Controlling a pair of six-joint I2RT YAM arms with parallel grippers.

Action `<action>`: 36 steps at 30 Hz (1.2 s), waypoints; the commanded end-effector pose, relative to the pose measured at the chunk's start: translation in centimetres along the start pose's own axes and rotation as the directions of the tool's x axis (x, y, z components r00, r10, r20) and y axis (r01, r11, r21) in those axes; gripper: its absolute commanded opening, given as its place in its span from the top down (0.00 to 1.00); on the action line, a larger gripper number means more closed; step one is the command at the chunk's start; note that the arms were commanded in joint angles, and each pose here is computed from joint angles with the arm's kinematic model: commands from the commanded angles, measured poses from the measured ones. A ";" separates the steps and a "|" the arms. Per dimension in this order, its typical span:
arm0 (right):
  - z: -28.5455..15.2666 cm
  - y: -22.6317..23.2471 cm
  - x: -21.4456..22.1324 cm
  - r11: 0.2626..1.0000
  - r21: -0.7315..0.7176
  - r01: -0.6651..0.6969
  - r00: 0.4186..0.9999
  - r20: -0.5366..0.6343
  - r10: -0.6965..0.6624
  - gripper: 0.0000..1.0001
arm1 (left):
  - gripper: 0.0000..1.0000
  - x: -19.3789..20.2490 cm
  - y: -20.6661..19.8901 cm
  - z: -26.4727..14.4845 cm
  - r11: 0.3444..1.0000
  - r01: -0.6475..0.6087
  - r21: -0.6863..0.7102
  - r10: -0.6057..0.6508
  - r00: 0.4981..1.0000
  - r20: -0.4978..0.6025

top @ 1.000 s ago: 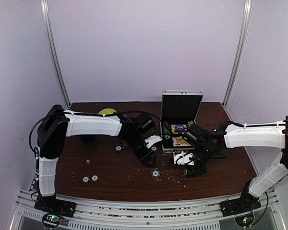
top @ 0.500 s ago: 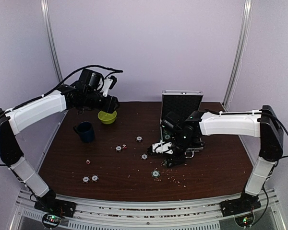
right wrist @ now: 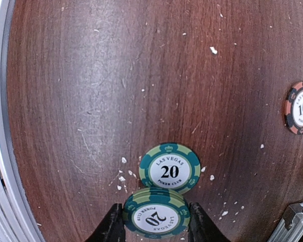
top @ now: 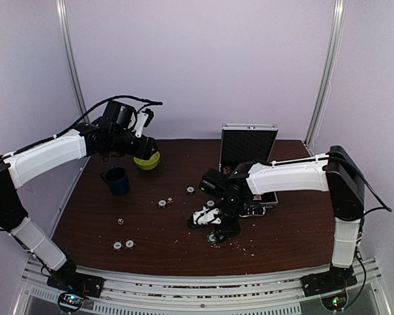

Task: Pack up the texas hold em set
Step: Place the poker chip on the poker chips pile.

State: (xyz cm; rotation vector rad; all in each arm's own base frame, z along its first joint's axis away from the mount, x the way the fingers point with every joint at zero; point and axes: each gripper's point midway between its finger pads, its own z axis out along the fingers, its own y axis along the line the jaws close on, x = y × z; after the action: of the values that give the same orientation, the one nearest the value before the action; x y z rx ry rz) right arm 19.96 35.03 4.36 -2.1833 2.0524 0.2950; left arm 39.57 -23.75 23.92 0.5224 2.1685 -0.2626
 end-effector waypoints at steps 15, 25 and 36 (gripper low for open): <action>1.8 -1.1 -1.3 0.998 0.056 -0.002 0.999 -0.054 0.005 0.64 | 0.43 -1.1 -0.2 -0.2 1.000 0.000 0.022 -0.001 0.999 0.046; 2.3 -1.6 -1.2 0.997 0.076 -0.012 0.998 -0.061 0.017 0.64 | 0.43 -0.4 -0.6 0.6 0.999 -0.006 0.045 0.006 1.000 0.018; 1.5 -1.9 -1.9 0.996 0.091 -0.011 0.999 -0.035 0.015 0.63 | 0.43 -0.1 -0.7 0.9 0.999 -0.010 0.047 0.010 1.000 0.005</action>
State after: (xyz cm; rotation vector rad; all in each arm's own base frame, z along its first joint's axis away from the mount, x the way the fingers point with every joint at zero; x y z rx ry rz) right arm 20.81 36.46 2.66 -2.1742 2.0729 0.1834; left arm 39.50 -24.45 23.36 0.5469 2.1769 -0.2992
